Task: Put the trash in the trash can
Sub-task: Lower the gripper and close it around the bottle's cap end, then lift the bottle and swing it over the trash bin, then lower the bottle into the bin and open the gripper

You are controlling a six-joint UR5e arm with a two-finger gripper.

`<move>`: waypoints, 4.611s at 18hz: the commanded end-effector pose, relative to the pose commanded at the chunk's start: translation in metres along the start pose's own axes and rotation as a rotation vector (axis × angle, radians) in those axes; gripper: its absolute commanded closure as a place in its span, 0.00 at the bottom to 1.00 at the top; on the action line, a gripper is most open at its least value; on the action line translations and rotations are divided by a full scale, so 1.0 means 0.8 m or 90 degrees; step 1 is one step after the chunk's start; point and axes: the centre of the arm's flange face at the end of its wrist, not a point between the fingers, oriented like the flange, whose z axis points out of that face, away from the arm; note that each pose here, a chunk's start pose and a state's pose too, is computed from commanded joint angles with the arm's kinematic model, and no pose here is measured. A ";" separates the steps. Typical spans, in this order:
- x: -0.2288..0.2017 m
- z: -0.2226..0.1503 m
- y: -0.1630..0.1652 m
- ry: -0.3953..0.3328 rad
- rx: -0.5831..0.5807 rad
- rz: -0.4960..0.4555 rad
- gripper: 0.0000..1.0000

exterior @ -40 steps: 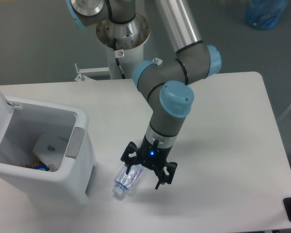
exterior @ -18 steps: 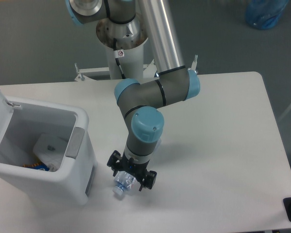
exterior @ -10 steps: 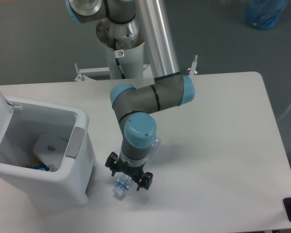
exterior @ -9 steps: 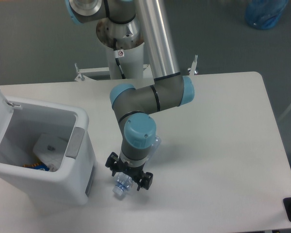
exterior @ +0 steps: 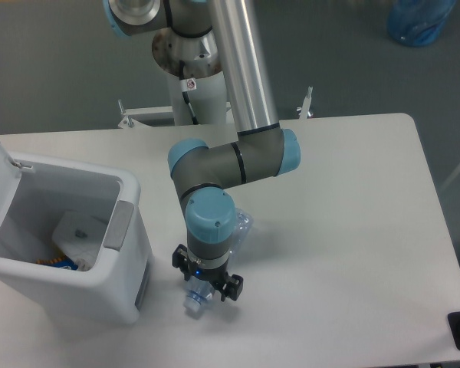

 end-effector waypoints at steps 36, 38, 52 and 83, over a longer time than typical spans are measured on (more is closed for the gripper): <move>-0.127 -0.230 -0.089 -0.089 0.276 -0.091 0.35; -0.118 -0.261 -0.090 -0.077 0.311 -0.106 0.35; -0.083 -0.480 -0.102 0.068 0.572 -0.225 0.35; 0.129 -0.416 -0.104 0.168 0.515 -0.070 0.00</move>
